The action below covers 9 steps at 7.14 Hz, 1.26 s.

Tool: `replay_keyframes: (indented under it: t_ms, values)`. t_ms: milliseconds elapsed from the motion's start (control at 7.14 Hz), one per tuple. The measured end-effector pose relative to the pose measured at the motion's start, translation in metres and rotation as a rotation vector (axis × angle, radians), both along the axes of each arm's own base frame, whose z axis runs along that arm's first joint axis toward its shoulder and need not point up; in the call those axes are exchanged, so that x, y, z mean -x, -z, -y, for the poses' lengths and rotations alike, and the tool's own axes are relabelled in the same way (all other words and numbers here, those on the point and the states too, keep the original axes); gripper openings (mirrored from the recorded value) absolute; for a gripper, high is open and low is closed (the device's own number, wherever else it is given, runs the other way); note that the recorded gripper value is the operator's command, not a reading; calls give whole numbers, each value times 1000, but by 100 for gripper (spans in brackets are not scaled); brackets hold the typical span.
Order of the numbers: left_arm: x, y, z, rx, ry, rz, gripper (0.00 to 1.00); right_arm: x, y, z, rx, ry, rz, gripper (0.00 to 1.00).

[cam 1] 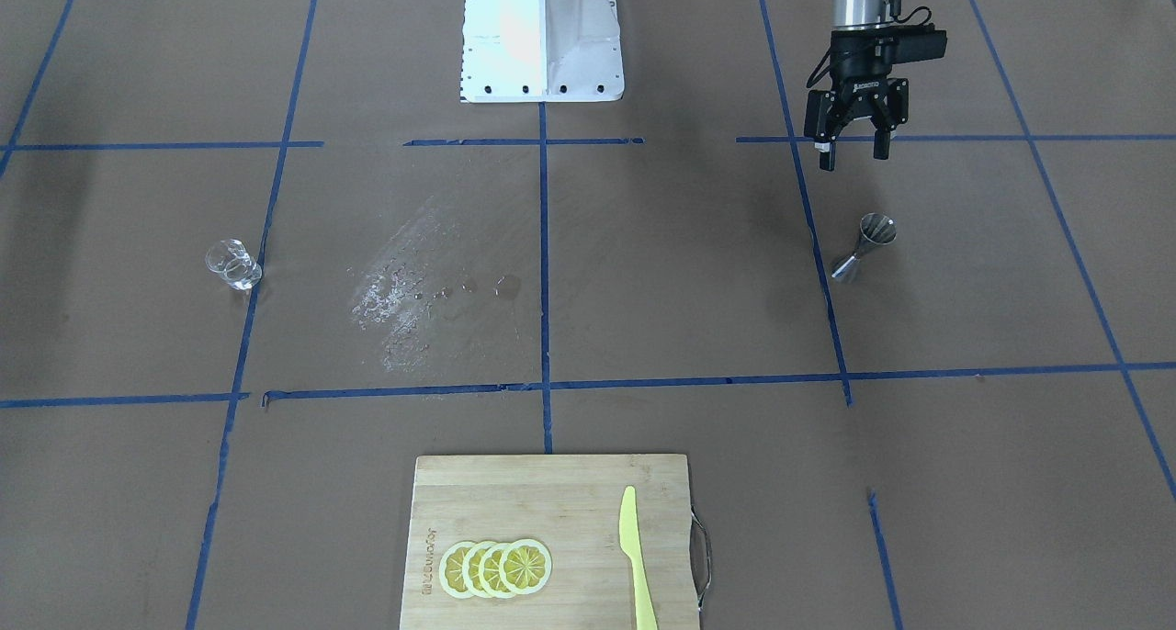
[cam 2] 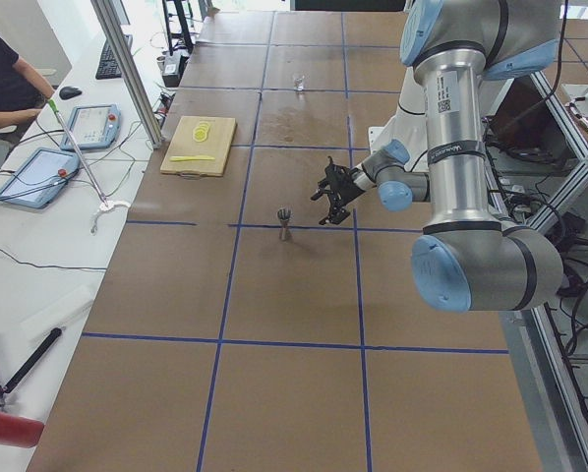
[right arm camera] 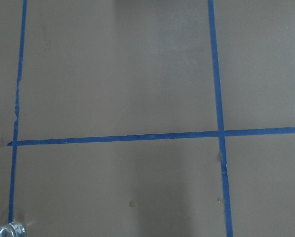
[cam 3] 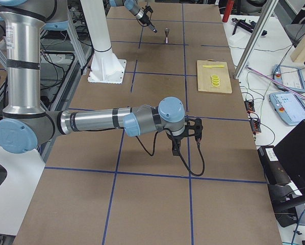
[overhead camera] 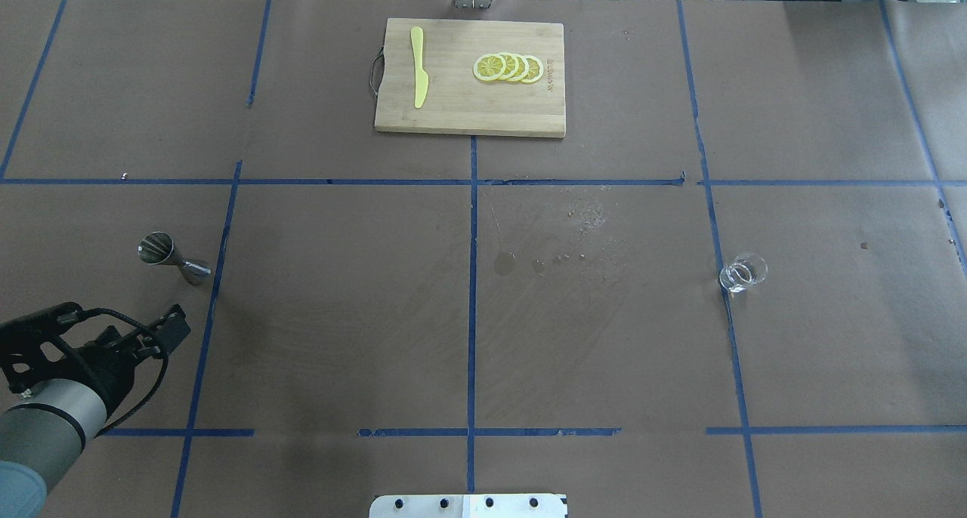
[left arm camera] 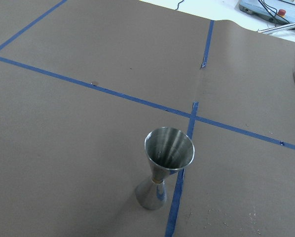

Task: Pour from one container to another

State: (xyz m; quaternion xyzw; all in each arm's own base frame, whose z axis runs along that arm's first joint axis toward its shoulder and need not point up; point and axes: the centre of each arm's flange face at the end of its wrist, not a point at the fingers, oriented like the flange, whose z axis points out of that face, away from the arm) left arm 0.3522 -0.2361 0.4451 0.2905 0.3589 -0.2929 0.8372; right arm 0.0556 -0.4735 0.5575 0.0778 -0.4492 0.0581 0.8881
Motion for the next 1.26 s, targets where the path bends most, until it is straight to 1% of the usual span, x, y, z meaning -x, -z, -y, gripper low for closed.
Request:
replay_keyframes:
  t_ms: [140, 420, 560, 840, 980, 1260]
  values:
    - [-12, -11, 2, -35, 32, 19, 94, 3, 5, 0, -8, 5, -3, 100]
    - [-35, -21, 9, -121, 100, 48, 90, 16, 25, -5, -49, 19, -47, 100]
    - [-47, -25, 14, -166, 133, 68, 87, 23, 36, -12, -50, 13, -55, 100]
    - [-64, -35, 20, -232, 176, 126, 87, 43, 60, -31, -20, -2, -40, 100]
    - [-67, -40, 21, -252, 181, 156, 87, 52, 69, -40, -10, 1, -33, 100]
    - [-70, -40, 23, -278, 162, 207, 88, 68, 81, -49, 4, 7, -25, 100]
